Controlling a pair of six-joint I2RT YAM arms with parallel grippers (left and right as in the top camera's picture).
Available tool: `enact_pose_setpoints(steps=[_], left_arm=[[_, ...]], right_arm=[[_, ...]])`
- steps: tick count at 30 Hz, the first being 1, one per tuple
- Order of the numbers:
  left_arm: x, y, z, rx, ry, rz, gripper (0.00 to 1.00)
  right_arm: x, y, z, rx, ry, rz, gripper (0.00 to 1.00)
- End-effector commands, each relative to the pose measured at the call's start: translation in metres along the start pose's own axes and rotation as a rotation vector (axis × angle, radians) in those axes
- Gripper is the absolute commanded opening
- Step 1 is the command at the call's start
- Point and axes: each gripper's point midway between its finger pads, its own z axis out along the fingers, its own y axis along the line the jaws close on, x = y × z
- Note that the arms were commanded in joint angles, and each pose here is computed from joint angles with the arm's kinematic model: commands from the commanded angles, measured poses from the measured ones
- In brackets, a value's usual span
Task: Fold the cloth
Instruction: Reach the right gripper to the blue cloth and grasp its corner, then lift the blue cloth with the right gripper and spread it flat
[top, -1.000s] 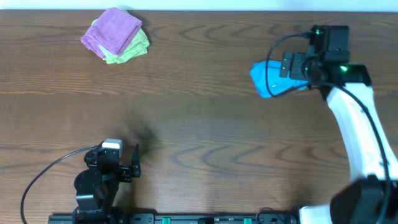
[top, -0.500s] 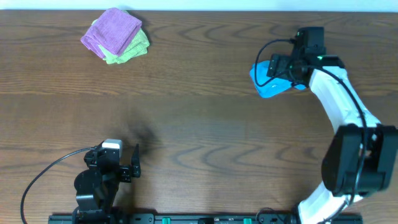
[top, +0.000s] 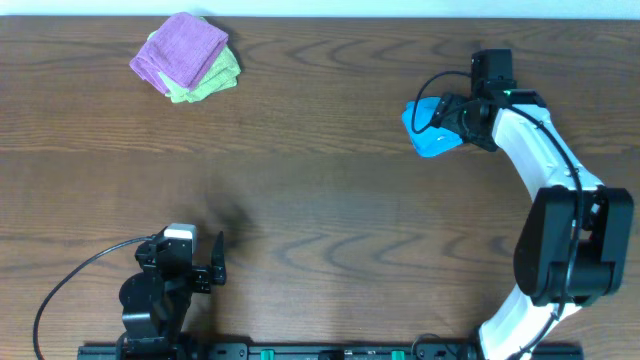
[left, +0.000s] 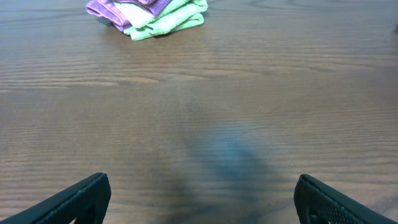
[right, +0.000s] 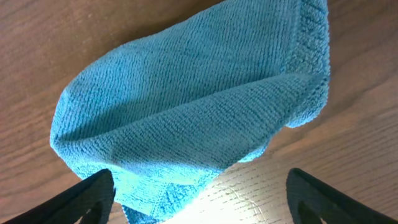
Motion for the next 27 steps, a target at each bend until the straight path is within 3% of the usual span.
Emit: enact_pose_setpoints(steps=[1,7,11,12,13,14,22,27], left_arm=[[0.006,-0.001,0.002,0.003,0.013,0.018,0.95],[0.006,-0.001,0.002,0.003,0.013,0.017,0.95],[0.006,-0.001,0.002,0.003,0.013,0.018,0.95],[0.006,-0.001,0.002,0.003,0.013,0.018,0.95],[0.006,-0.001,0.002,0.003,0.013,0.018,0.95],[0.006,-0.001,0.002,0.003,0.013,0.018,0.95],[0.006,-0.001,0.002,0.003,0.013,0.018,0.96],[0.006,-0.001,0.002,0.003,0.013,0.018,0.96]], right_arm=[[-0.005,-0.006,0.011,0.026,-0.003,0.033,0.83],[-0.011,-0.001,0.025,0.005,-0.027,0.035,0.69],[-0.018,0.002,0.025,-0.008,-0.055,0.013,0.39],[-0.019,0.003,0.024,-0.009,-0.057,0.004,0.28],[-0.019,0.003,0.024,-0.01,-0.058,-0.008,0.09],[-0.02,0.003,0.022,-0.011,-0.062,-0.021,0.01],[-0.035,0.016,-0.031,-0.049,-0.15,-0.166,0.01],[-0.019,0.031,-0.081,-0.083,-0.156,-0.298,0.01]])
